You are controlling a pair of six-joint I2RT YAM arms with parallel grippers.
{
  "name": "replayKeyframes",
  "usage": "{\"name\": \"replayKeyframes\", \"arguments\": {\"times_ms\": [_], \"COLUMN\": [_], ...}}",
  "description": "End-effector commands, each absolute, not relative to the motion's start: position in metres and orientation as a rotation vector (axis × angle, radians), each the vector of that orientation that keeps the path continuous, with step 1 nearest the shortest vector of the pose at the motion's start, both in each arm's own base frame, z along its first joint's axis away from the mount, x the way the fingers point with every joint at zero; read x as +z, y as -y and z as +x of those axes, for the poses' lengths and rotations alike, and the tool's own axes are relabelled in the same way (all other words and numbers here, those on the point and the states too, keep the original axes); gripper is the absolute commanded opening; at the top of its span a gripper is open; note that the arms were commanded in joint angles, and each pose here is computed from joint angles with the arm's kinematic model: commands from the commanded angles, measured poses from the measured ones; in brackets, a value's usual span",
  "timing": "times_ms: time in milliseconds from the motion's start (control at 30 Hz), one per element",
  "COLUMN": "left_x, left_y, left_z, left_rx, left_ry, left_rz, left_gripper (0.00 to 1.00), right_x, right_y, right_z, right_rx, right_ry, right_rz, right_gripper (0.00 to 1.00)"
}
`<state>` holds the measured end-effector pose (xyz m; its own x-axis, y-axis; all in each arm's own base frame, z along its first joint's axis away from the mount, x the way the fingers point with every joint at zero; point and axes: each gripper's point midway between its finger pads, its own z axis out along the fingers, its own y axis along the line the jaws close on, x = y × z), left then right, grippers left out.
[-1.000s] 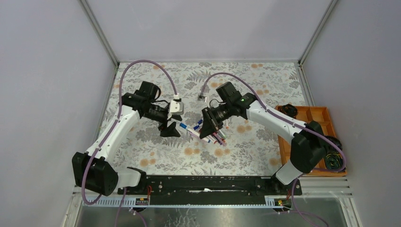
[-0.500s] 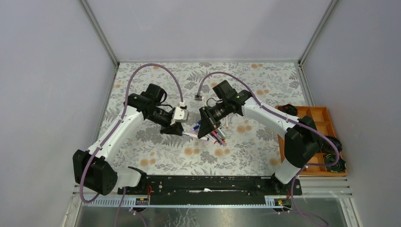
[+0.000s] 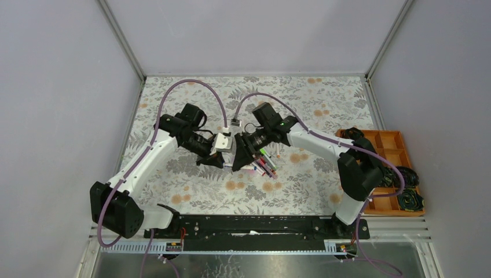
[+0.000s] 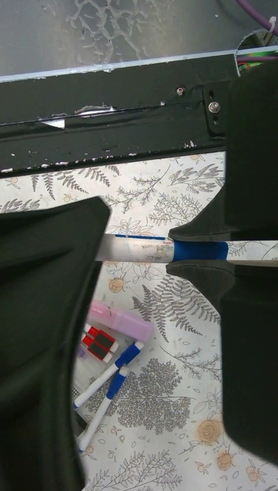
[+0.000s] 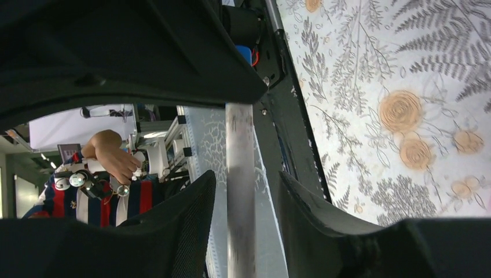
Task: Open the pen caps
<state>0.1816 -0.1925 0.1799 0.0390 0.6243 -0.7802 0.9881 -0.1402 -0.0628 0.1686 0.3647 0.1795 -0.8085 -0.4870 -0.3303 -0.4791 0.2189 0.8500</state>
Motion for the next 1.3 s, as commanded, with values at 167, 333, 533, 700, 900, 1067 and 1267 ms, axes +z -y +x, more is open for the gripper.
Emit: {"name": "replayKeyframes", "arguments": {"times_ms": [167,333,533,700,900,1067,1267], "left_x": [0.195,0.19,0.188,0.189,0.178,0.175,0.172], "left_y": [0.201,0.197,0.196,0.198,0.195,0.196,0.195], "left_z": [0.188,0.187,0.188,0.19,0.188,0.189,0.193], "left_rx": [-0.928,-0.915,-0.886,-0.898,-0.896,-0.886,-0.858], "left_ry": [-1.57,-1.583,-1.573,-1.59,-1.62,-1.627,-1.629], "left_rz": [1.797,1.812,1.809,1.795,1.822,1.818,1.842], "left_gripper": [0.0,0.38,0.57,0.54,0.4,0.28,0.0], "right_x": [0.193,0.196,0.194,0.197,0.198,0.197,0.196], "right_y": [-0.397,-0.394,-0.389,-0.388,-0.388,-0.387,-0.383], "right_z": [0.161,0.16,0.155,0.155,0.157,0.161,0.165], "right_rx": [-1.815,-1.833,-1.835,-1.843,-1.839,-1.838,-1.817], "right_ry": [2.322,2.341,2.346,2.351,2.367,2.389,2.424], "right_rz": [0.994,1.005,0.998,1.003,1.009,1.0,0.984], "right_gripper": [0.35,0.02,0.0,0.0,0.0,0.0,0.0]}}
